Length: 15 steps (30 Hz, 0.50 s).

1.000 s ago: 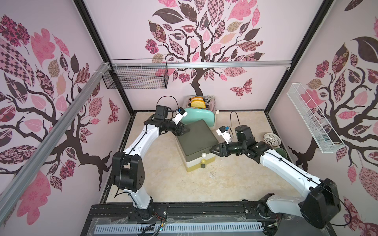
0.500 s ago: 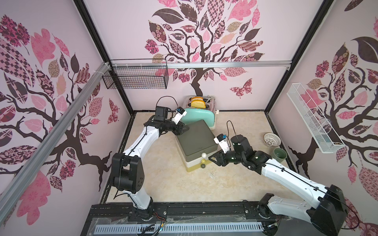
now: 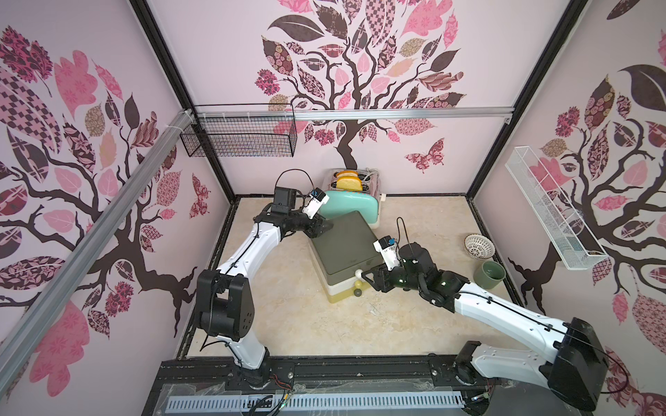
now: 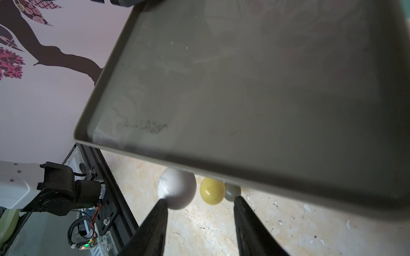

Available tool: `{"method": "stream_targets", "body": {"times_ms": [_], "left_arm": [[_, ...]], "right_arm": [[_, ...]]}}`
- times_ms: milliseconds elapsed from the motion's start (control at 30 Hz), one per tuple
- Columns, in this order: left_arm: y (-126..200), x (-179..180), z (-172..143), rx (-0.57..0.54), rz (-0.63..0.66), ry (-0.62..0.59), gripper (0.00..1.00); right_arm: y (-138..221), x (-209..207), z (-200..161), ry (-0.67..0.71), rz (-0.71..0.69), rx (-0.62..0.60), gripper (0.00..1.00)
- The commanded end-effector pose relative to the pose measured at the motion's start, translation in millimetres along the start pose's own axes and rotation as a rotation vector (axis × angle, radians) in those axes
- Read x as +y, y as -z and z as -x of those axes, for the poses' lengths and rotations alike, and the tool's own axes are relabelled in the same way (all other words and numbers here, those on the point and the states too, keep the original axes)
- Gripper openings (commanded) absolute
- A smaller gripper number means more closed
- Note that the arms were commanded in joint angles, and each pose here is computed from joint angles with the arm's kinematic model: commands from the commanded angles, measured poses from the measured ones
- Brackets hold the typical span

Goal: Take the sponge out of the drawer
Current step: Open the drawer in the storage box.

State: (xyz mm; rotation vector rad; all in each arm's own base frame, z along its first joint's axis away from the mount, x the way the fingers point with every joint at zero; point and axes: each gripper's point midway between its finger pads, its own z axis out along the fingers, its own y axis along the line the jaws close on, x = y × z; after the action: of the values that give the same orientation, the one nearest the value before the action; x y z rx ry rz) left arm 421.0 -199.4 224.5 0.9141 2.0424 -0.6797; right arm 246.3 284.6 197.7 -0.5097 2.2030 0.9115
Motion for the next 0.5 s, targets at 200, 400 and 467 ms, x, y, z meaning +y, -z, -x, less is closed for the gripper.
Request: {"method": "stream_targets", "body": {"times_ms": [200,400,467], "left_arm": [[-5.3,-7.0,-11.7,0.044,-0.007,0.005,0.47],[-3.8,-9.1,-8.8,0.039,-0.009,0.001,0.47],[-2.8,-9.8,-7.9,0.036,-0.012,0.000,0.47]], "right_arm": [[-8.4,12.0,24.9,0.012,-0.001,-0.052,0.51],[-18.8,9.6,17.2,0.019,-0.008,-0.019,0.50],[-18.9,9.5,18.9,0.020,-0.014,-0.029,0.51]]}}
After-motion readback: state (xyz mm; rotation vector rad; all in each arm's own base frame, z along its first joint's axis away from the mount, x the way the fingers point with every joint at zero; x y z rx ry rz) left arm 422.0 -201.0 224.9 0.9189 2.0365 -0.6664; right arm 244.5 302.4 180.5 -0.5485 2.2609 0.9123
